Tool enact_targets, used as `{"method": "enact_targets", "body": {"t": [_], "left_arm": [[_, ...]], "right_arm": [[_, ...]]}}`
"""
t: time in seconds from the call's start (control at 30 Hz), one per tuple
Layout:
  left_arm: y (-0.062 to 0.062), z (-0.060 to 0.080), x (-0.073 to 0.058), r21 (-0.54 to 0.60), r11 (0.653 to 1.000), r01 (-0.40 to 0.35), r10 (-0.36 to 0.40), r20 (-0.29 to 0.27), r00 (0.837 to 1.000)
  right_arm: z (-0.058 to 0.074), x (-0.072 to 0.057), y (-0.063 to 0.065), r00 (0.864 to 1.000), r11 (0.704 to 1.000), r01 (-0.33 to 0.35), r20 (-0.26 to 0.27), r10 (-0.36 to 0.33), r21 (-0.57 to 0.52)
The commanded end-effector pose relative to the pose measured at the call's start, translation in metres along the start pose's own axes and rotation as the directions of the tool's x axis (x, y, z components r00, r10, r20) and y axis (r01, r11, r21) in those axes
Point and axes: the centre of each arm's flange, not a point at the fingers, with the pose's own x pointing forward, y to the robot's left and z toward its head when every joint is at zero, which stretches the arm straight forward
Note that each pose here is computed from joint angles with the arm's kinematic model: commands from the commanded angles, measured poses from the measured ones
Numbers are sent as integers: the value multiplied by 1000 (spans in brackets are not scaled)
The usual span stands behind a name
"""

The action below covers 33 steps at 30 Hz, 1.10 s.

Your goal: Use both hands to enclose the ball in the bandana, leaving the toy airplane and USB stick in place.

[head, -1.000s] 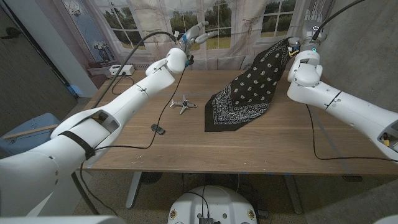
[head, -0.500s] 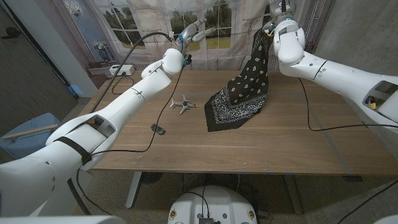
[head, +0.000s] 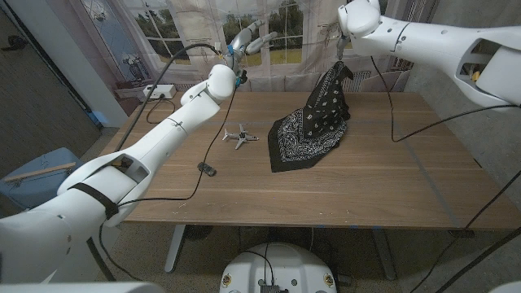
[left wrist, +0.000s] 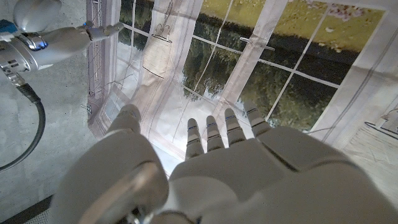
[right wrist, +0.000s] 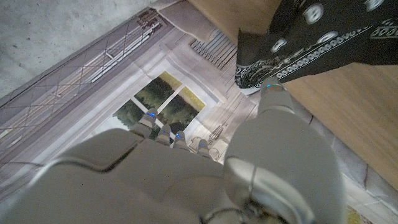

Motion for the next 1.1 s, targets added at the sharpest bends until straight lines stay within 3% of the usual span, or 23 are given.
{"method": "enact_targets", "body": {"t": [0.03, 0.1, 0.17, 0.2, 0.23, 0.27, 0.33, 0.43, 0.53, 0.67, 0.77, 0.93, 1.03, 1.1], "left_arm": [[3, -10, 4, -17, 1000, -9, 9, 0, 1000], [3, -13, 6, -29, 1000, -4, 3, -4, 1000], [3, -15, 7, -28, 1000, 2, -2, -9, 1000], [3, -16, 8, -33, 999, -2, 2, -9, 1000], [3, -16, 8, -33, 999, -3, 2, -8, 1000], [2, -16, 10, -38, 999, 4, -4, -7, 1000], [1, -17, 11, -44, 999, 10, -10, -4, 1000], [1, -16, 12, -55, 998, 13, -13, 4, 1000], [2, -16, 12, -80, 997, 17, -16, 12, 1000], [6, -19, 11, -112, 992, 62, -61, 12, 998], [10, -21, 13, -154, 979, 132, -132, 8, 991], [20, -21, 12, -170, 962, 215, -220, -6, 976], [20, -23, 8, -164, 961, 222, -228, -17, 973], [18, -26, 6, -168, 956, 239, -246, -21, 969]], "right_arm": [[-12, -14, 113, 708, 700, -706, -97, 699, -110], [-17, -24, 111, 728, 727, -681, 25, 685, -90], [-22, -34, 112, 734, 755, -653, 200, 649, -56], [-24, -45, 115, 749, 806, -592, 368, 550, 1], [-24, -45, 116, 753, 811, -585, 378, 539, 8], [-24, -53, 122, 745, 835, -544, 503, 438, 78], [-23, -60, 127, 742, 857, -502, 569, 355, 120], [-23, -68, 134, 771, 879, -442, 577, 270, 179], [-28, -72, 145, 784, 879, -394, 597, 170, 267], [-44, -75, 166, 815, 838, -304, 579, -18, 453], [-52, -77, 179, 838, 800, -224, 528, -134, 557], [-59, -84, 189, 863, 759, -69, 420, -280, 648], [-63, -89, 192, 868, 734, 27, 348, -354, 679], [-66, -91, 195, 854, 695, 51, 330, -403, 718]]}}
